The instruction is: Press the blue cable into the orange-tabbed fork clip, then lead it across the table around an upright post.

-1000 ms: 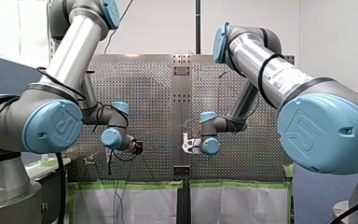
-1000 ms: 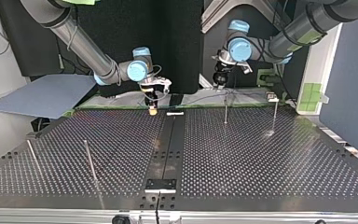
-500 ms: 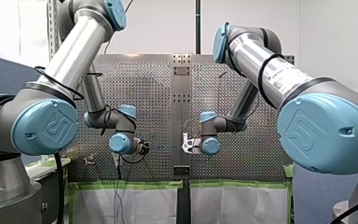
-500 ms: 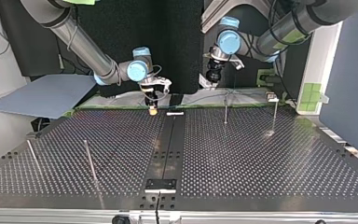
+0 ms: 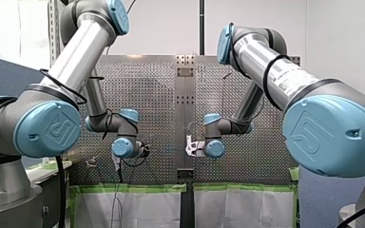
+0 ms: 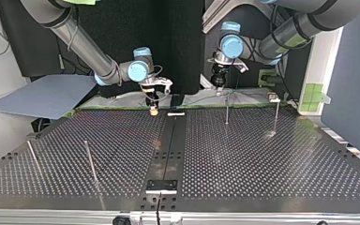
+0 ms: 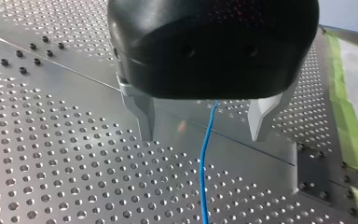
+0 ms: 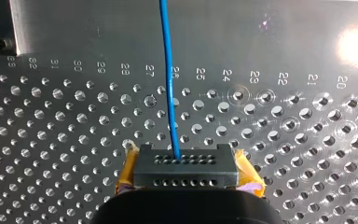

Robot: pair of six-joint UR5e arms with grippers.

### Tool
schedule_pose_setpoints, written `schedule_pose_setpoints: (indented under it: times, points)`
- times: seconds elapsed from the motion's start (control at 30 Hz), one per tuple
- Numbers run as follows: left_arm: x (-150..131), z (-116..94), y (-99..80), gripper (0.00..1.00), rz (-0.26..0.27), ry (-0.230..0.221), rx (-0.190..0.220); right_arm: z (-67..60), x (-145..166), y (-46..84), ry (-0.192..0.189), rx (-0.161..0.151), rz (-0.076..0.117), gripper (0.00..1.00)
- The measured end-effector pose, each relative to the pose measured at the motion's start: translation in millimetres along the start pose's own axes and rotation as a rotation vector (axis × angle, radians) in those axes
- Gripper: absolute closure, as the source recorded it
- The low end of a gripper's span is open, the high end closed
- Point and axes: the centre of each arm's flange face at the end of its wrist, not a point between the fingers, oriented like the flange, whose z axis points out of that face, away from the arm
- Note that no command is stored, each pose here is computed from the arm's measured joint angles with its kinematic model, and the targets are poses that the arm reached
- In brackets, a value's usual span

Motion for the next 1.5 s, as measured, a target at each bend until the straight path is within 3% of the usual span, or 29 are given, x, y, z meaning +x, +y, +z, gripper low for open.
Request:
schedule_pose_setpoints:
  times: [0.17, 0.4, 0.63, 0.97, 1.3, 1.5]
  points:
    - [4, 16, 1.5, 0.00, -0.028, -0.021, 0.014, -0.4, 0, -1.0, -0.001, 0.002, 0.000, 1.00]
    - [11, 40, 6.9, 0.00, -0.012, -0.046, -0.024, -0.2, 0, -0.8, -0.001, 0.002, -0.001, 1.00]
    - [10, 48, 5.6, 0.00, 0.007, -0.061, -0.023, 0.1, 0, -0.1, 0.000, 0.001, -0.003, 1.00]
    - [13, 46, -0.4, 0.00, 0.081, -0.038, 0.015, 0.1, 0, 0.0, 0.000, 0.001, -0.004, 1.00]
    - [5, 54, 5.8, 0.00, 0.156, -0.065, -0.048, 0.2, 0, 0.0, 0.000, 0.001, -0.006, 1.00]
    - [2, 58, 5.4, 0.00, 0.198, -0.071, -0.058, 0.2, 0, 0.0, 0.000, 0.001, -0.006, 1.00]
